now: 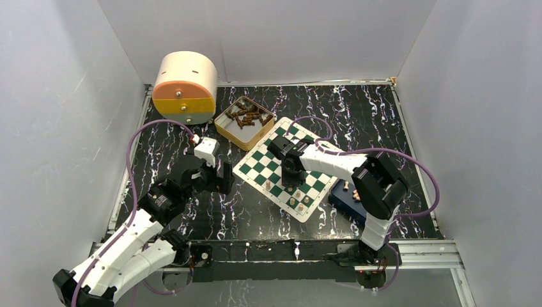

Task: Set up the chess pieces on the board
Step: Place the chess piece on the chessboard, then pick up the chess piece from the storage box.

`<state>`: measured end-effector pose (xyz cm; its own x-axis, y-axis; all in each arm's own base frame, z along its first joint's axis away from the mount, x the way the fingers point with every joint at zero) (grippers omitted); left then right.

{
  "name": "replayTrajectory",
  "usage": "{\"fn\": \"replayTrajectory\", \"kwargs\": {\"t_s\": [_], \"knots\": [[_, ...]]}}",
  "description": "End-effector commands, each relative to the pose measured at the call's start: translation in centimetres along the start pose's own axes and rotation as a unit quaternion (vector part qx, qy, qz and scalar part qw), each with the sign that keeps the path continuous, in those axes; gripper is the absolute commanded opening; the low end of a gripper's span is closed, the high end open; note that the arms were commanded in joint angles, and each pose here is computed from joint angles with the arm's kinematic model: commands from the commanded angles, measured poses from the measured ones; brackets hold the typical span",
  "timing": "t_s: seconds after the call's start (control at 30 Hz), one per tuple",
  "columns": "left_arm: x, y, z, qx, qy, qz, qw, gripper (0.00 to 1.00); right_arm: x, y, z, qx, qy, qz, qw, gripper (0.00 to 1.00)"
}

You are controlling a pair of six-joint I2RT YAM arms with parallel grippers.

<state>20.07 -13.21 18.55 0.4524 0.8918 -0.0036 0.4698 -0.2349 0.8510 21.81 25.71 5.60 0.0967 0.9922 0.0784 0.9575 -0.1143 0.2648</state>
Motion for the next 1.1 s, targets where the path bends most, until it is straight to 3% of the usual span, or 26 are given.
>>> {"fn": "replayTrajectory", "kwargs": {"t_s": [0.0,0.23,0.5,0.77,1.07], "knots": [[0.2,0.3,-0.4,-0.010,0.006,0.001,1.000,0.98,0.2,0.3,0.0,-0.007,0.002,0.006,1.000,0.36],[0.2,0.3,-0.4,-0.009,0.006,0.001,1.000,0.98,0.4,1.5,-1.9,-0.029,0.006,0.004,1.000,0.45],[0.2,0.3,-0.4,-0.009,0.006,0.001,1.000,0.98,-0.5,4.0,-5.6,-0.077,0.009,0.002,0.997,0.47],[0.2,0.3,-0.4,-0.009,0.006,0.001,1.000,0.98,-5.5,7.2,-8.4,-0.115,0.001,0.052,0.992,0.42],[0.1,0.2,-0.3,-0.005,0.004,0.001,1.000,0.98,-12.1,7.9,-10.9,-0.141,-0.012,0.126,0.982,0.39]]}}
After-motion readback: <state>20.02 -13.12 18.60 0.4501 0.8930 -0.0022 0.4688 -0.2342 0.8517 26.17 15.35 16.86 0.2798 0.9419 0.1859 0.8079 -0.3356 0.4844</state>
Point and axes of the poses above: each gripper's point midway between its finger pads, its own z axis out along the fingers, its own x axis along the line the jaws close on, y = z × x, the point moved 2 cm from there along -z, back along the fingers, and after that the axes turned 8 degrees about z, right-handed, at the moved point
